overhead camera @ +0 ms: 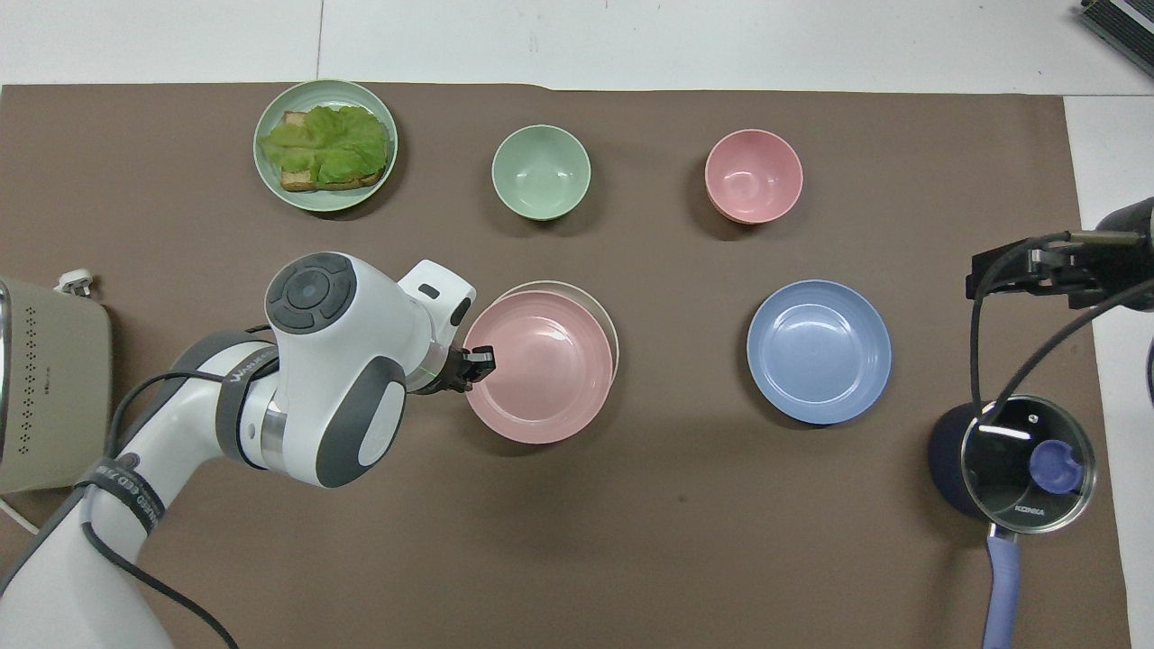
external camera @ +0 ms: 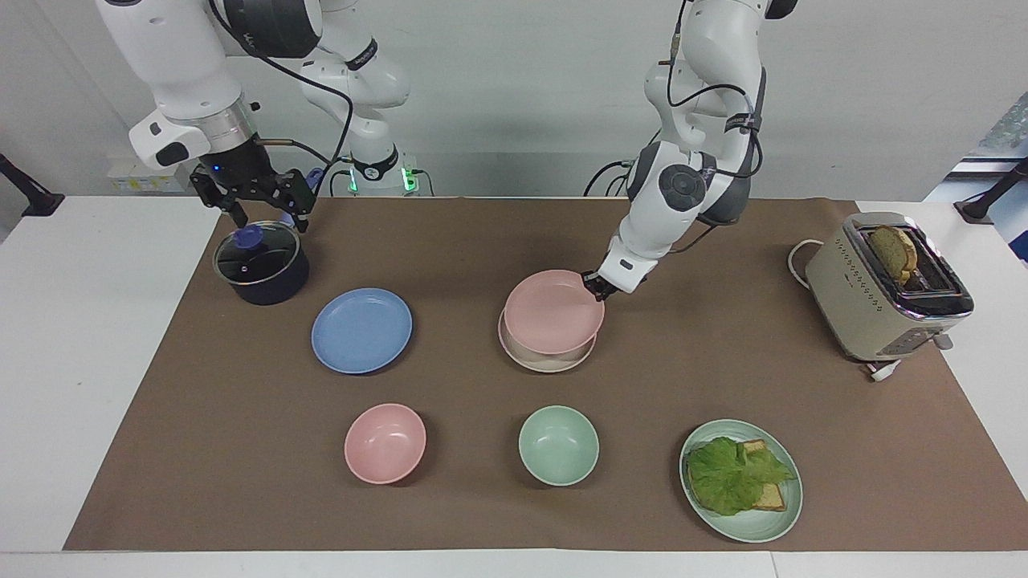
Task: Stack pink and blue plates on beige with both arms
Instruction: 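Carry the pink plate with the left gripper onto the beige plate, then release the pink plate with the left gripper while the right gripper reaches the blue plate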
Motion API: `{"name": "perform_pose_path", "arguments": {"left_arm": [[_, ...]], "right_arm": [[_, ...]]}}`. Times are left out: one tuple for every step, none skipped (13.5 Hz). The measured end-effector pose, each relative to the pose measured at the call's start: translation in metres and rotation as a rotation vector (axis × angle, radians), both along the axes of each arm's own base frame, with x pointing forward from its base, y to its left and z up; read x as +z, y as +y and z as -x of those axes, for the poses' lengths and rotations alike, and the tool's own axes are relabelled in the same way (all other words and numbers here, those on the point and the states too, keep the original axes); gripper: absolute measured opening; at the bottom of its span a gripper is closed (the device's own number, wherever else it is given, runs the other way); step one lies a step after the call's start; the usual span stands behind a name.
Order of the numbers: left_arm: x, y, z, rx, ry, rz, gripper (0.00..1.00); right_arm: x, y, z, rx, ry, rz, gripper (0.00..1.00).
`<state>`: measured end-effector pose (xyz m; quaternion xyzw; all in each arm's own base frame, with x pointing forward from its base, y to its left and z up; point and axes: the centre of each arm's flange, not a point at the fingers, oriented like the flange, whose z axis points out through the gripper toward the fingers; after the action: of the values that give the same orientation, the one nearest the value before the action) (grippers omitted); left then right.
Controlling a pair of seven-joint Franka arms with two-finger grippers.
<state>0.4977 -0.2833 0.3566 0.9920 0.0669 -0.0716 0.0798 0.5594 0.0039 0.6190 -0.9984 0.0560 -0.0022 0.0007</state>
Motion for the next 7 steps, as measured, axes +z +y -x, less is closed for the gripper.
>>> {"name": "perform_pose_path", "arguments": {"left_arm": [[-0.0014,-0.0012,0.0013,-0.001,-0.001,0.001,0.05],[-0.0012,-0.0014,0.0011,-0.001,-0.004,0.002,0.05],[-0.0006,-0.0014,0.0005,-0.001,-0.009,0.004,0.06],[0.0002,-0.0016,-0.0002,0.0,-0.015,0.006,0.14],[0.0011,-0.0018,-0.0009,0.001,-0.021,0.009,0.23],[0.002,-0.0019,-0.0018,0.003,-0.029,0.011,0.36],[0.0023,-0.0015,-0.0026,0.005,-0.032,0.013,0.49]], "right_arm": [[-0.0001,0.0,0.0,0.0,0.0,0.0,1.0],[-0.0001,0.0,0.0,0.0,0.0,0.0,1.0],[0.0,0.0,-0.0001,0.0,-0.001,0.0,1.0],[0.0001,0.0,-0.0002,0.0,-0.001,0.0,1.0],[0.0004,-0.0001,-0.0007,0.0,-0.006,0.0,1.0],[0.0013,-0.0005,-0.0025,-0.001,-0.022,0.0,1.0],[0.0018,-0.0013,-0.0049,-0.002,-0.041,0.0,1.0]]}}
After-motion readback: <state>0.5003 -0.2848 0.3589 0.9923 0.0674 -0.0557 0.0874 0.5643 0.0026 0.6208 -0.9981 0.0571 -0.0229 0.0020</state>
